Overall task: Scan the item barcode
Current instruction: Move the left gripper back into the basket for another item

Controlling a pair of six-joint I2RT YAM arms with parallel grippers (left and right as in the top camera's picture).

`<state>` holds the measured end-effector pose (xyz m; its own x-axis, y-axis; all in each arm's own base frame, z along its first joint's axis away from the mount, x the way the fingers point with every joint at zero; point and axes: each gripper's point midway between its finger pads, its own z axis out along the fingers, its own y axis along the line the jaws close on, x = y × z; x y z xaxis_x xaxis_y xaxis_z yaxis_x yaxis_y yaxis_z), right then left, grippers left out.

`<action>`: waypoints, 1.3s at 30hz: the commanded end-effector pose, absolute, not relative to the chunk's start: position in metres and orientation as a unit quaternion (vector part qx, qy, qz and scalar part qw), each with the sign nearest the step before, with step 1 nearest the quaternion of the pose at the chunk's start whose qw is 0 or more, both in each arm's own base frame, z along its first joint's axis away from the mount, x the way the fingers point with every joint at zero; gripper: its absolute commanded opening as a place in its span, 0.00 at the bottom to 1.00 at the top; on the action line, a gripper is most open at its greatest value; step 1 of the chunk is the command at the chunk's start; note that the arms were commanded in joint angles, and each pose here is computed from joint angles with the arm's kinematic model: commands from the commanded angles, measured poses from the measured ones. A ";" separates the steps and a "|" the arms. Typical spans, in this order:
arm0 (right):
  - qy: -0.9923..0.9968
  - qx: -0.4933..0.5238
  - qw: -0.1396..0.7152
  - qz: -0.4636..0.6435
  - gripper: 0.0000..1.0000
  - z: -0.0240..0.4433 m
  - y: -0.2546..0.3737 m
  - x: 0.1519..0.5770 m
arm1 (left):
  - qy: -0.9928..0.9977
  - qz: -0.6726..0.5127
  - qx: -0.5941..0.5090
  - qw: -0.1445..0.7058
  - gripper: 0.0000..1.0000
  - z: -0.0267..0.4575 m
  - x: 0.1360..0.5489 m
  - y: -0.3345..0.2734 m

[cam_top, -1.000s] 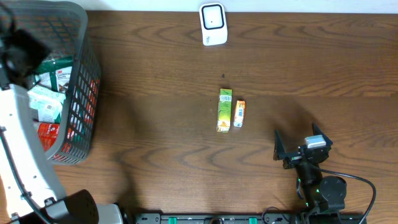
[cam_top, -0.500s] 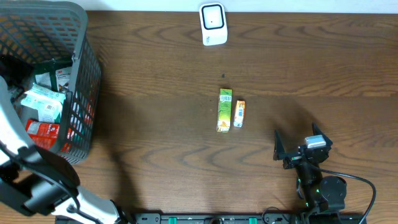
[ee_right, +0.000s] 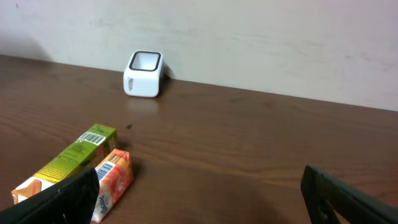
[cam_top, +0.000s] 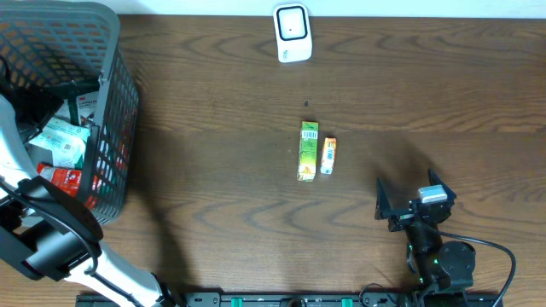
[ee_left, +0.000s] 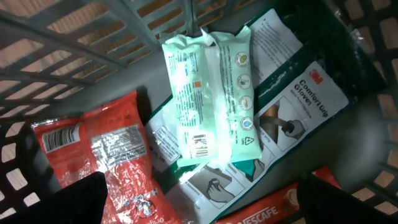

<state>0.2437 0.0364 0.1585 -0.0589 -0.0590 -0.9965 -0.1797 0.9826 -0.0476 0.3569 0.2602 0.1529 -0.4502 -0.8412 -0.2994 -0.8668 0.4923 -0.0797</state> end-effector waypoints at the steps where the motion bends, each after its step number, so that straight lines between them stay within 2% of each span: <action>1: 0.727 -0.074 0.681 0.045 0.99 0.158 0.034 0.244 | 0.858 0.045 -0.495 0.129 0.98 0.142 0.349 0.259; 12: 0.727 -0.074 0.681 0.045 0.99 0.158 0.034 0.244 | 0.870 0.047 -0.476 0.117 0.98 0.106 0.345 0.257; 27: 0.727 -0.074 0.681 0.045 0.99 0.158 0.034 0.244 | 0.879 0.005 -0.450 0.155 0.99 0.064 0.355 0.257; 32: 0.727 -0.074 0.681 0.045 0.99 0.158 0.034 0.244 | 0.889 -0.035 -0.417 0.183 0.98 0.065 0.365 0.257; 39: 0.727 -0.074 0.681 0.045 0.99 0.158 0.034 0.244 | 0.896 -0.032 -0.399 0.194 0.96 0.056 0.367 0.256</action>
